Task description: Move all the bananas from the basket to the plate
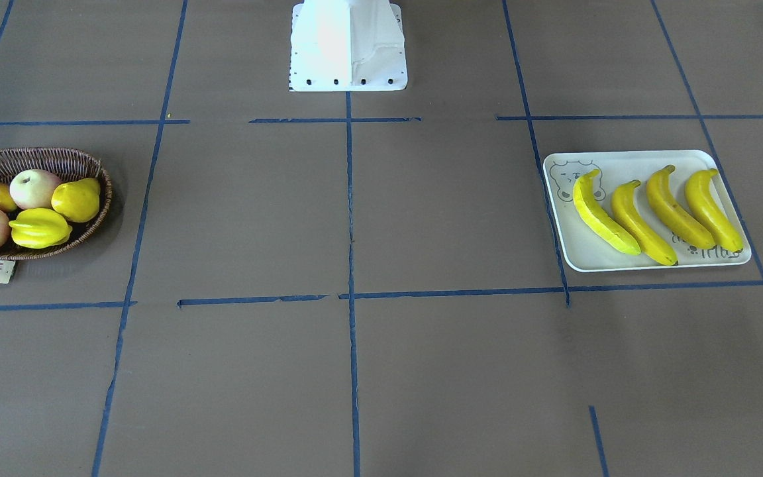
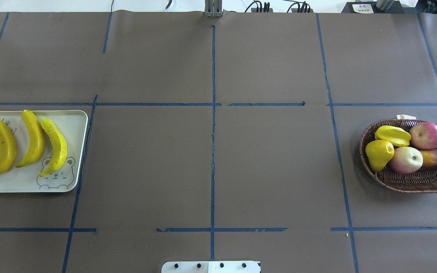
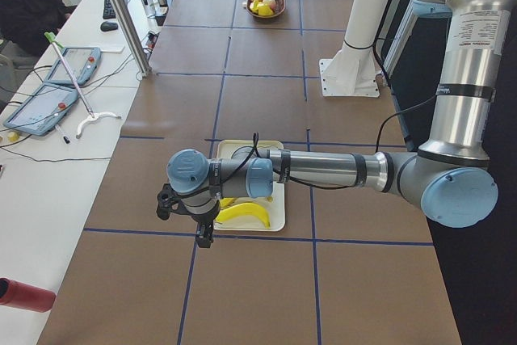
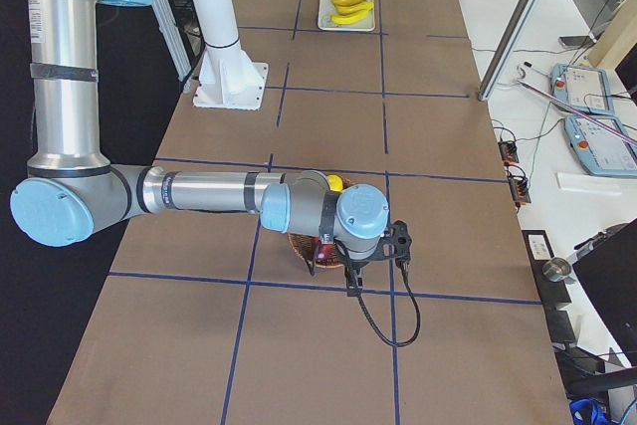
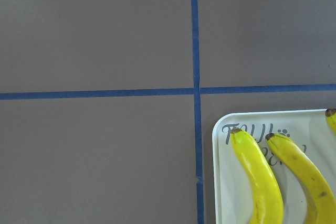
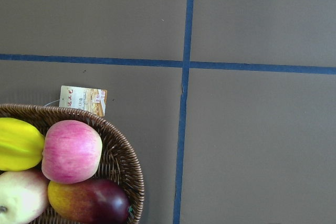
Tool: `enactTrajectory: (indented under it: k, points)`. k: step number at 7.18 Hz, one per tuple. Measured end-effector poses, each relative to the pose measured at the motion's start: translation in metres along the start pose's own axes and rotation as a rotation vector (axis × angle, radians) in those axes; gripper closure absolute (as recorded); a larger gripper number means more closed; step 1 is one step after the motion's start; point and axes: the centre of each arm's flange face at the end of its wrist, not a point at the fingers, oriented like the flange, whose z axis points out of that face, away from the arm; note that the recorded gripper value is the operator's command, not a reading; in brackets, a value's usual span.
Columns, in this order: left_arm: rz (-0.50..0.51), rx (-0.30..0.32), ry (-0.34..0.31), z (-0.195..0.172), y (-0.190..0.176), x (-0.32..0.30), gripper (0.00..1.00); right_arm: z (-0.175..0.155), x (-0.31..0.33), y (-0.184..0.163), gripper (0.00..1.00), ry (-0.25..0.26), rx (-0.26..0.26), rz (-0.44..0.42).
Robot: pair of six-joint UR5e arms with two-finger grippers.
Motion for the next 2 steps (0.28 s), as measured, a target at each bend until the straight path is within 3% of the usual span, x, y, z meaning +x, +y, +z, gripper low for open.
enactTrajectory:
  k: [2]
  points:
    - [-0.002,-0.003,0.002,0.0018,0.0024,-0.0017,0.0,-0.0008,-0.0011,-0.0006,0.0,-0.002,0.002,-0.004]
